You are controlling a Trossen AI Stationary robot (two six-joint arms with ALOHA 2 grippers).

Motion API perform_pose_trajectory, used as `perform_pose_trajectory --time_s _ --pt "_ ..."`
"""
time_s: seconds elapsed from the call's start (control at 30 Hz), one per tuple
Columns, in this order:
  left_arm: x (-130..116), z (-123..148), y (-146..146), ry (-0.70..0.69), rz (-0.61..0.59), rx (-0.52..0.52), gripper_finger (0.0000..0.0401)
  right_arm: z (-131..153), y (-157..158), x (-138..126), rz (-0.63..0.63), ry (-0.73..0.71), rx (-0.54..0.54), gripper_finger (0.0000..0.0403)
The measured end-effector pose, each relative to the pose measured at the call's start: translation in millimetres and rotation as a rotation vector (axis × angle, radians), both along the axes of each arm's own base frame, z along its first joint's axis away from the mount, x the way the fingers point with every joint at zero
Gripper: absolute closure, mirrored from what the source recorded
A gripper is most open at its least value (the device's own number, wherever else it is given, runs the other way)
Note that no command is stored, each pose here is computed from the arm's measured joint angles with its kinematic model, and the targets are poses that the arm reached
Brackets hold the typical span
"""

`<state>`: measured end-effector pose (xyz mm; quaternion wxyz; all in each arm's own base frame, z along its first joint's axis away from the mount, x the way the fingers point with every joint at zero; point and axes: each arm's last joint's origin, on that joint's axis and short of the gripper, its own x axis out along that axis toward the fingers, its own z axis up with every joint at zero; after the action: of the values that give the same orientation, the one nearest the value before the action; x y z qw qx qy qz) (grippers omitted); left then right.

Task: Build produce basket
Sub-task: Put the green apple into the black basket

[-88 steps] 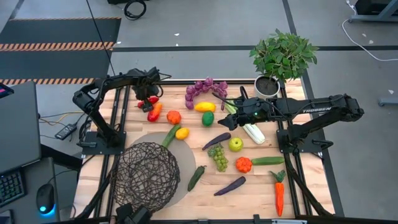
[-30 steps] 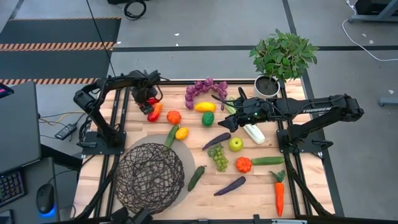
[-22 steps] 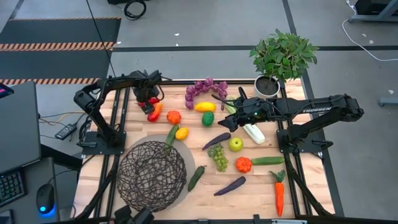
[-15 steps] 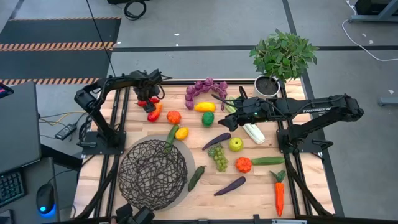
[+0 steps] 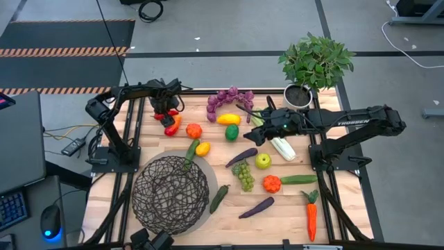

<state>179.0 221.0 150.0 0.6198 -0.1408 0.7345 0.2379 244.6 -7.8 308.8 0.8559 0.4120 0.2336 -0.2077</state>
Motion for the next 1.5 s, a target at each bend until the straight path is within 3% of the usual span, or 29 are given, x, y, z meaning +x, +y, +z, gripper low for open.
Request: perform_pose_trajectory --time_s 0.4,0.6,0.8,0.93,1.2,1.33,1.5 --pt "-0.3 0.0 -0.7 0.002 0.019 -0.002 0.0065 -1.5 -7.1 -1.4 -0.029 0.02 -0.002 0.0096" --pt "-3.6 9.2 -8.4 0.021 0.039 -0.02 0.0065 -19.6 -9.7 -19.5 -0.1 0.281 -0.023 0.0096" --pt "-9.6 35.1 -18.8 -0.032 0.092 0.022 0.0075 -36.0 -20.4 -35.7 -0.134 0.48 -0.023 0.0096" --pt "-14.5 56.8 -29.2 -0.126 0.171 0.038 0.0082 -62.5 -29.0 -43.4 -0.136 0.581 -0.004 0.0096" --pt "-18.6 104.2 -65.1 -0.434 0.339 0.022 0.0086 -121.6 -28.0 -64.6 0.011 0.802 0.178 0.0096" --pt "-20.5 127.2 -91.2 -0.568 0.395 0.023 0.0091 -116.1 -21.2 -62.1 0.074 0.764 0.215 0.0096" --pt "-21.9 152.1 -123.8 -0.751 0.471 0.025 0.0101 -94.1 -8.2 -45.0 0.152 0.626 0.163 0.0096"
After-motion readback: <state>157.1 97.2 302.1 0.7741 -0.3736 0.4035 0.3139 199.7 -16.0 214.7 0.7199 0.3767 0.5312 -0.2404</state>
